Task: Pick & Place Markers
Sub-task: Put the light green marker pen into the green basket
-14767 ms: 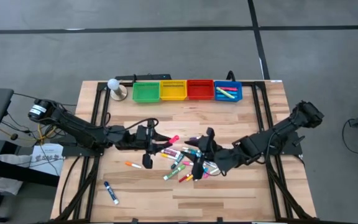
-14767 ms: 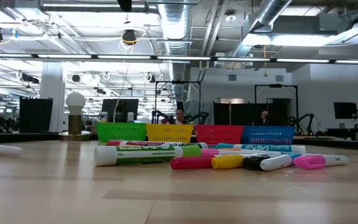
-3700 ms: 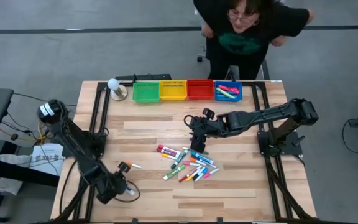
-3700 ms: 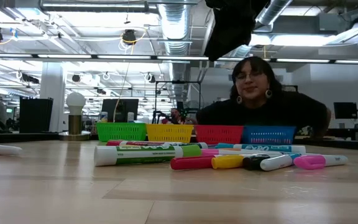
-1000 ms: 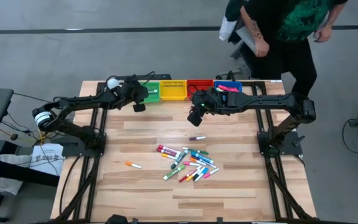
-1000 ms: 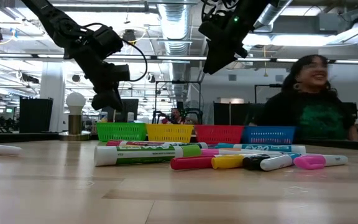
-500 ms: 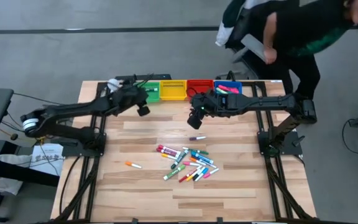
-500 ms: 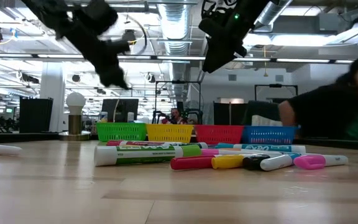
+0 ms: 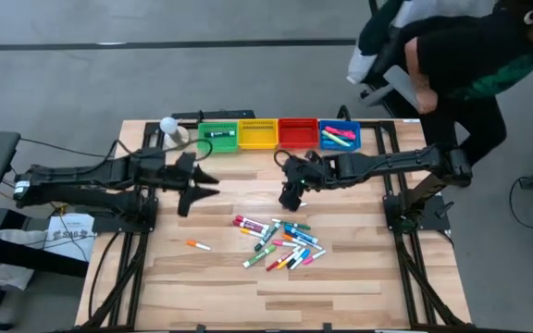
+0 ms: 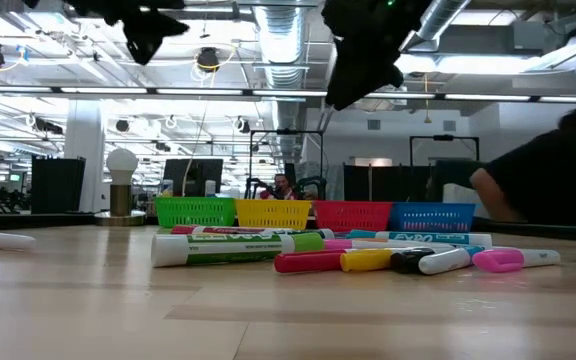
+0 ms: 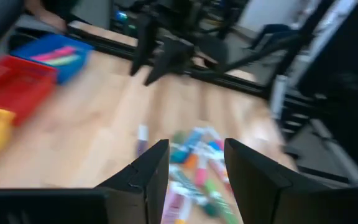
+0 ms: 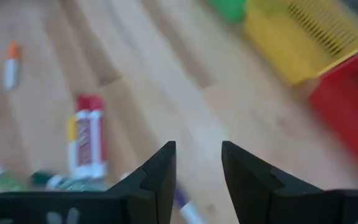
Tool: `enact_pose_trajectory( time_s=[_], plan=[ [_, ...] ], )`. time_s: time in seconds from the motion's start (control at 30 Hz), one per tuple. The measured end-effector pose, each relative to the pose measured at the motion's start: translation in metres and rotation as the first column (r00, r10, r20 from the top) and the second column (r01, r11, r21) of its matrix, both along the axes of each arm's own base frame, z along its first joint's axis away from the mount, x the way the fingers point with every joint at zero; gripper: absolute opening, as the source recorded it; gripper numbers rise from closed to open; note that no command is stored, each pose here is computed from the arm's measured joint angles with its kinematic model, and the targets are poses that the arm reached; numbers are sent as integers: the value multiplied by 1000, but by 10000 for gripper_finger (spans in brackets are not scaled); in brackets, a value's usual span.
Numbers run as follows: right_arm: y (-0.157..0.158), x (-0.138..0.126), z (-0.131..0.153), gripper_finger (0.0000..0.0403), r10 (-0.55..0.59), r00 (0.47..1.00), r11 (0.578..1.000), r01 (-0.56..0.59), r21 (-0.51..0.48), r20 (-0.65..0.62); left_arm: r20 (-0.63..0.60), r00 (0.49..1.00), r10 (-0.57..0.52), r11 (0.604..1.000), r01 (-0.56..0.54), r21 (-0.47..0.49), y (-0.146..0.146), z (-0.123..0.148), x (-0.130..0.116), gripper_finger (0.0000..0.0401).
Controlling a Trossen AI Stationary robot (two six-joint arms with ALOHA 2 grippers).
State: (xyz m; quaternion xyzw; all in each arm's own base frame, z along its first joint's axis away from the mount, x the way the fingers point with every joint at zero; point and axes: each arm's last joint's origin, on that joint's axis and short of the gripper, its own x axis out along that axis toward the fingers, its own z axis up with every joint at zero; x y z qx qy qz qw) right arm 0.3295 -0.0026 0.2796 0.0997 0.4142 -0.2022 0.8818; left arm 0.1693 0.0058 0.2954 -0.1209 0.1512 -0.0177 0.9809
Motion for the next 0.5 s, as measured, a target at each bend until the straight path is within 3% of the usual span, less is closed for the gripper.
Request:
enact_pose_trajectory(
  time_s=[0.13,0.27,0.4,0.5],
  plan=[
    [20,-5,-4,118,19,999,994,-14,105,-44,-13,996,-84,993,83,-82,-19,-1,0,148],
    [46,-9,-7,118,25,998,985,-16,172,-54,-50,994,-96,987,89,-130,-40,-6,4,143],
    [77,-7,-2,118,9,999,965,-22,260,52,-91,994,-52,985,36,-168,-62,-14,12,139],
    [104,-2,5,118,57,981,951,-109,288,184,-90,990,-106,982,89,-169,-83,-21,21,136]
  ],
)
